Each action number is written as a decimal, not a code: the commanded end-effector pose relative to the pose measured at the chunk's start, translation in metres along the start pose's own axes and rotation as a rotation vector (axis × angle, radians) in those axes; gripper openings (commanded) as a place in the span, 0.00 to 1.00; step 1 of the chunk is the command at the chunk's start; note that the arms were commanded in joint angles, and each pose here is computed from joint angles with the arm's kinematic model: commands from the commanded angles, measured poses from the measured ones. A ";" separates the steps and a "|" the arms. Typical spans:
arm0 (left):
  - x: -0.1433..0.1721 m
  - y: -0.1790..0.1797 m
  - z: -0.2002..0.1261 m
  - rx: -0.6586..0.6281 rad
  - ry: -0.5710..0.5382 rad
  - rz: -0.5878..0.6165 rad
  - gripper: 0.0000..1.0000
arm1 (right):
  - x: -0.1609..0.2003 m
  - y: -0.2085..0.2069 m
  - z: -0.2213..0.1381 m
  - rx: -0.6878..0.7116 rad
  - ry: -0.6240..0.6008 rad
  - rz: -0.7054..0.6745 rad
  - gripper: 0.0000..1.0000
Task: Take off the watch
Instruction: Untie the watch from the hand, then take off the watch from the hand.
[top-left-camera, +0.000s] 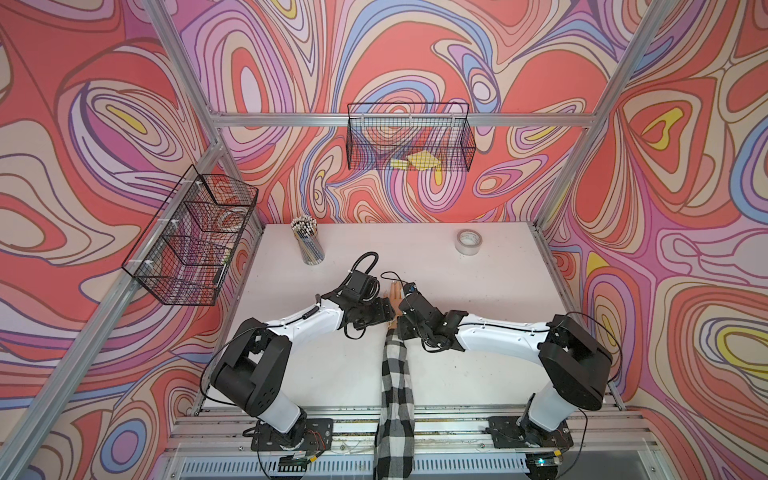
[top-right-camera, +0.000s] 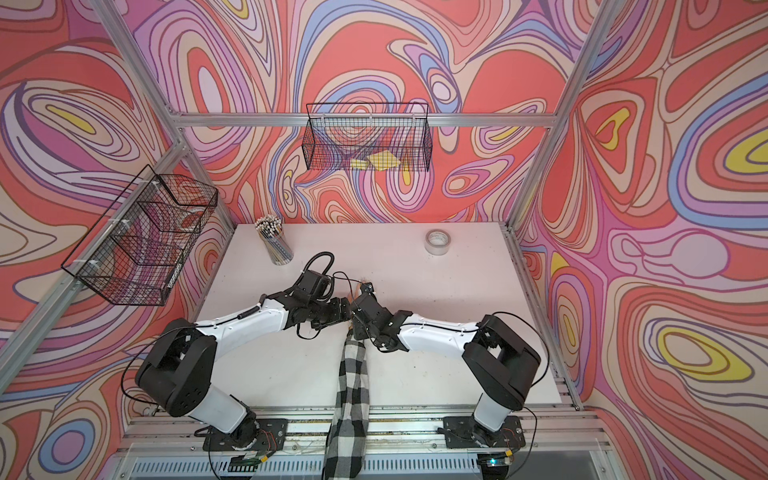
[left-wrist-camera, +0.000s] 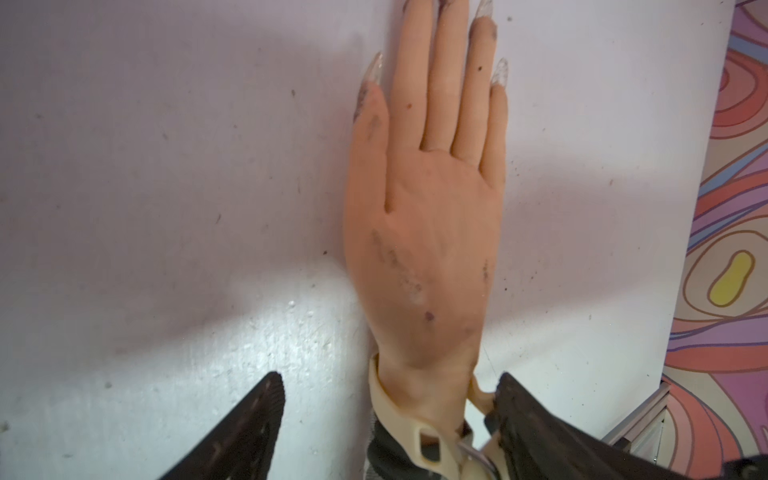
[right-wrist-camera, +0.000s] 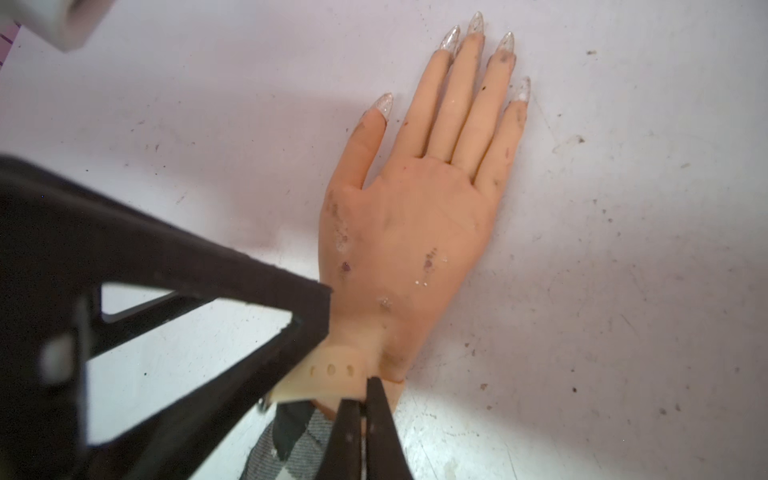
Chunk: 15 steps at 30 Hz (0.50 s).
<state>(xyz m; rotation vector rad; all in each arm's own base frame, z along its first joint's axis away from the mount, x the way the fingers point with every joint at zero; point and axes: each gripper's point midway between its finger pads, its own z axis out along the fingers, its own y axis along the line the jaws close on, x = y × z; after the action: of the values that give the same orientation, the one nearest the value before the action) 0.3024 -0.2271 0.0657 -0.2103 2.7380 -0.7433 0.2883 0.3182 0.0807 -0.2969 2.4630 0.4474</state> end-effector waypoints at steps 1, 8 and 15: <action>0.008 0.011 -0.008 -0.038 -0.002 0.011 0.81 | -0.009 -0.005 -0.009 0.010 -0.038 0.038 0.00; 0.016 0.022 -0.015 -0.065 -0.008 0.013 0.81 | -0.008 -0.010 -0.010 0.017 -0.038 0.054 0.00; 0.011 0.019 -0.020 -0.058 -0.032 0.013 0.82 | -0.017 -0.010 -0.020 0.007 -0.061 0.084 0.00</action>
<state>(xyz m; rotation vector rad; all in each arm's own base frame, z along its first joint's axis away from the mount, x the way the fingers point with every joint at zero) 0.2868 -0.2096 0.0685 -0.2195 2.7331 -0.6845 0.2893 0.3088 0.0829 -0.2310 2.4694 0.4487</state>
